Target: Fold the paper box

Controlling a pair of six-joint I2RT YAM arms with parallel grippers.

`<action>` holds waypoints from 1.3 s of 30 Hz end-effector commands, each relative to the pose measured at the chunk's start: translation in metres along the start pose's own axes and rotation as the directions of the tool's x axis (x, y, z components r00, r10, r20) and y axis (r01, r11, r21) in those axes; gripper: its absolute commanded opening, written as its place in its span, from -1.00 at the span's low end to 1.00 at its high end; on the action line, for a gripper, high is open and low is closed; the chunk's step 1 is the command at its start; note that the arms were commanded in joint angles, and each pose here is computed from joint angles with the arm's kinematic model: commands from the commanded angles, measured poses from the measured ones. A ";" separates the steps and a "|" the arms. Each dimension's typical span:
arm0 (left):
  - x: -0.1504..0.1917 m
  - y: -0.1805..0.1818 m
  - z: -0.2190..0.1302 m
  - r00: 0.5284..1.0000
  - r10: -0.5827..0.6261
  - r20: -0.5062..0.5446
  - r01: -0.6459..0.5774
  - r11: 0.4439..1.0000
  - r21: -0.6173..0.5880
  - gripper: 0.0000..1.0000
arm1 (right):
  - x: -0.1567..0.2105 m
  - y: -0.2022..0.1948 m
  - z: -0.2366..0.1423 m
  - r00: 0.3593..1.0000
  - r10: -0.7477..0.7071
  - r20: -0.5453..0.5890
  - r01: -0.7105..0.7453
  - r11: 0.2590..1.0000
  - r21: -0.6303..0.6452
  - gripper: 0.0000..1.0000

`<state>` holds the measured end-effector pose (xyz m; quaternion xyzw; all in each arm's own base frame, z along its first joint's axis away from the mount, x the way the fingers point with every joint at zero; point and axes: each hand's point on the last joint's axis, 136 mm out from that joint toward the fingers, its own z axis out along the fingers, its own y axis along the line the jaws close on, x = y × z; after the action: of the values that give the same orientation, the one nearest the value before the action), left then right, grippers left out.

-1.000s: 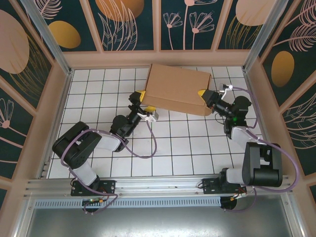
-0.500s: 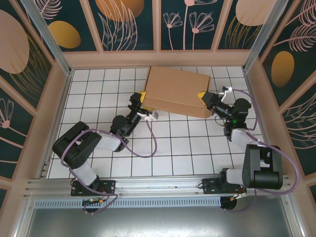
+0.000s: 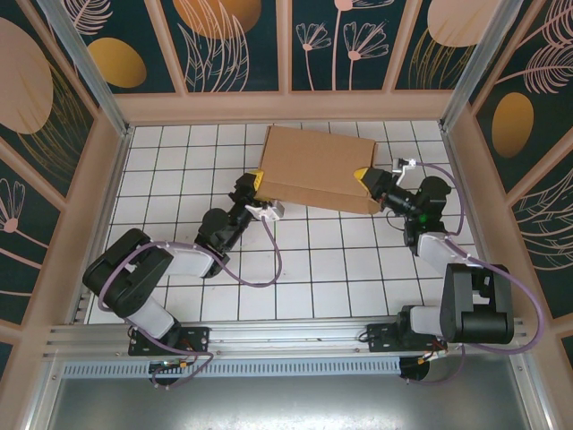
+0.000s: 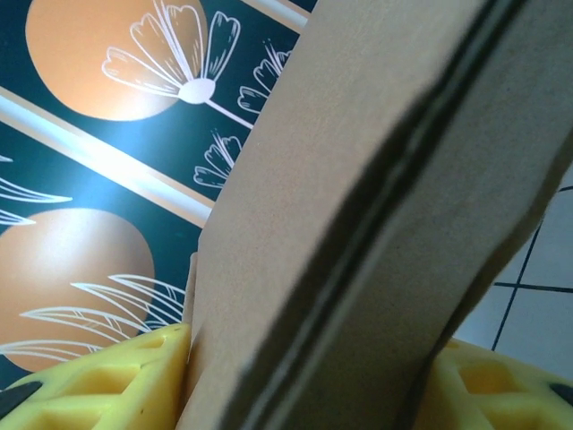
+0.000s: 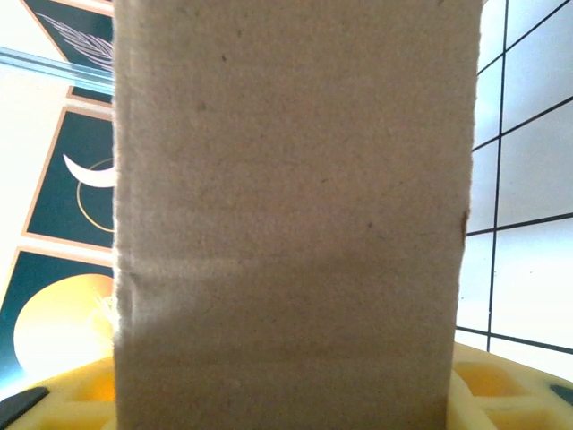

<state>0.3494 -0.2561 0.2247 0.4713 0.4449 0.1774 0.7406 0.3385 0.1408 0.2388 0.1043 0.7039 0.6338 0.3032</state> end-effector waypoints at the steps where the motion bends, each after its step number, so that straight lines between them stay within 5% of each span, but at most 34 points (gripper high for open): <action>1: -0.015 0.029 -0.004 0.987 -0.155 0.050 0.158 0.984 -0.076 -0.36 | -0.009 0.017 0.002 0.989 -0.146 0.019 0.147 0.989 -0.010 0.02; 12: -0.006 0.033 0.003 0.957 -0.289 -0.012 0.287 0.954 -0.082 -0.36 | -0.023 0.015 -0.005 0.986 -0.150 0.070 0.150 0.989 0.010 0.58; 30: 0.012 -0.009 0.015 0.906 -0.387 -0.168 0.403 0.912 0.070 -0.43 | -0.066 0.000 -0.065 0.937 -0.180 0.299 0.139 0.978 0.153 0.80; 39: 0.019 -0.039 0.012 0.855 -0.373 -0.360 0.472 0.846 0.247 -0.42 | -0.091 0.005 -0.099 0.827 -0.446 0.343 0.303 0.867 0.396 0.82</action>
<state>0.3660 -0.2673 0.1778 0.4445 0.6430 0.0283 0.6231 0.3525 0.0232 0.2599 0.1761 0.7076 0.4670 0.5002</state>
